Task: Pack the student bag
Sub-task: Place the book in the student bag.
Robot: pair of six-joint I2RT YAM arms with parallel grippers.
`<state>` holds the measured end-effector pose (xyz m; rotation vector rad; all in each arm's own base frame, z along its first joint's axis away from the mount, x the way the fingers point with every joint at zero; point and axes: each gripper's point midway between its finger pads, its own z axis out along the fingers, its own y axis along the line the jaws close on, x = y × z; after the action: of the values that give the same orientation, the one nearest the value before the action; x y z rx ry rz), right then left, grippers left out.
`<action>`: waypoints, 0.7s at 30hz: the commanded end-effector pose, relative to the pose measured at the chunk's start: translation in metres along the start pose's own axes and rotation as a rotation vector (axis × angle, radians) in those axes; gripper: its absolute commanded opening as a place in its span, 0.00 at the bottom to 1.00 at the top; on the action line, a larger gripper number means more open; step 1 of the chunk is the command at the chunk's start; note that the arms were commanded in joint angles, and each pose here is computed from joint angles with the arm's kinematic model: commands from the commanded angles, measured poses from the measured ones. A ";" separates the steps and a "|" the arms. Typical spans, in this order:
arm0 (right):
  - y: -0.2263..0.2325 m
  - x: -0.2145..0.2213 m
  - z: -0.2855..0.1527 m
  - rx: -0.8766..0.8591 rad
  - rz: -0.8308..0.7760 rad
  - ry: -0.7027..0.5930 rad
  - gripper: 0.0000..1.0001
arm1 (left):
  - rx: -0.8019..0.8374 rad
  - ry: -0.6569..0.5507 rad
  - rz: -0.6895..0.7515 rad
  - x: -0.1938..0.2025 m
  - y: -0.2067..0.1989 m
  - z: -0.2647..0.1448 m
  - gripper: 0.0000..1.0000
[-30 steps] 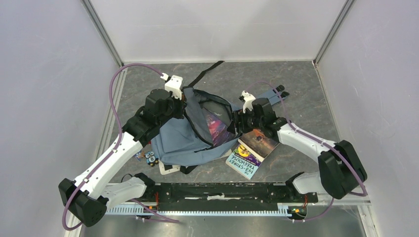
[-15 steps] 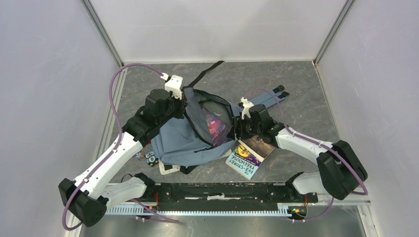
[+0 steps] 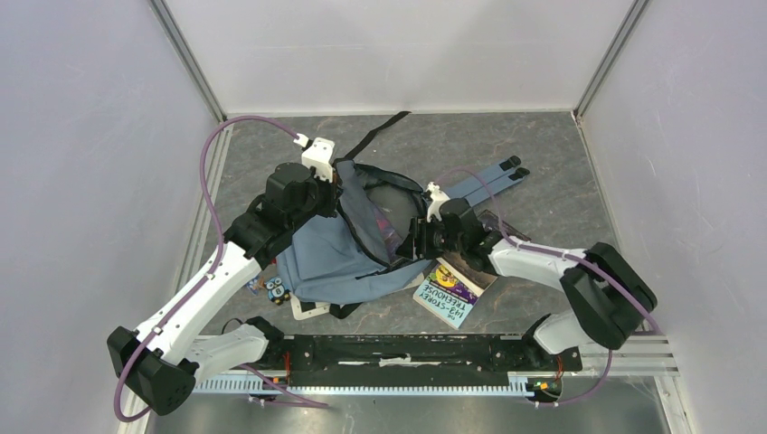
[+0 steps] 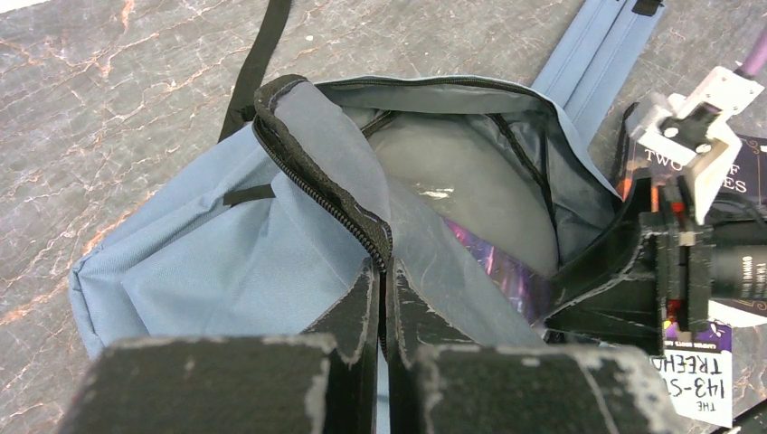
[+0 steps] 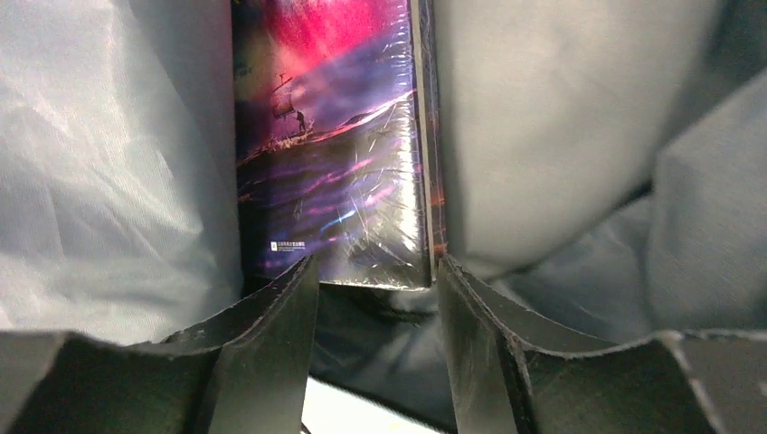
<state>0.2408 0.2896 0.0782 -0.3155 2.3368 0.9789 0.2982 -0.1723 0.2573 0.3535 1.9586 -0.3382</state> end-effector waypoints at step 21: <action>-0.001 -0.051 0.010 0.199 -0.149 -0.153 0.84 | 0.012 -0.067 -0.028 -0.018 -0.003 0.003 0.02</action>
<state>0.2616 0.3445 0.0794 -0.3330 2.2729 0.9664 0.3012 -0.1732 0.2591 0.3480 1.9479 -0.3394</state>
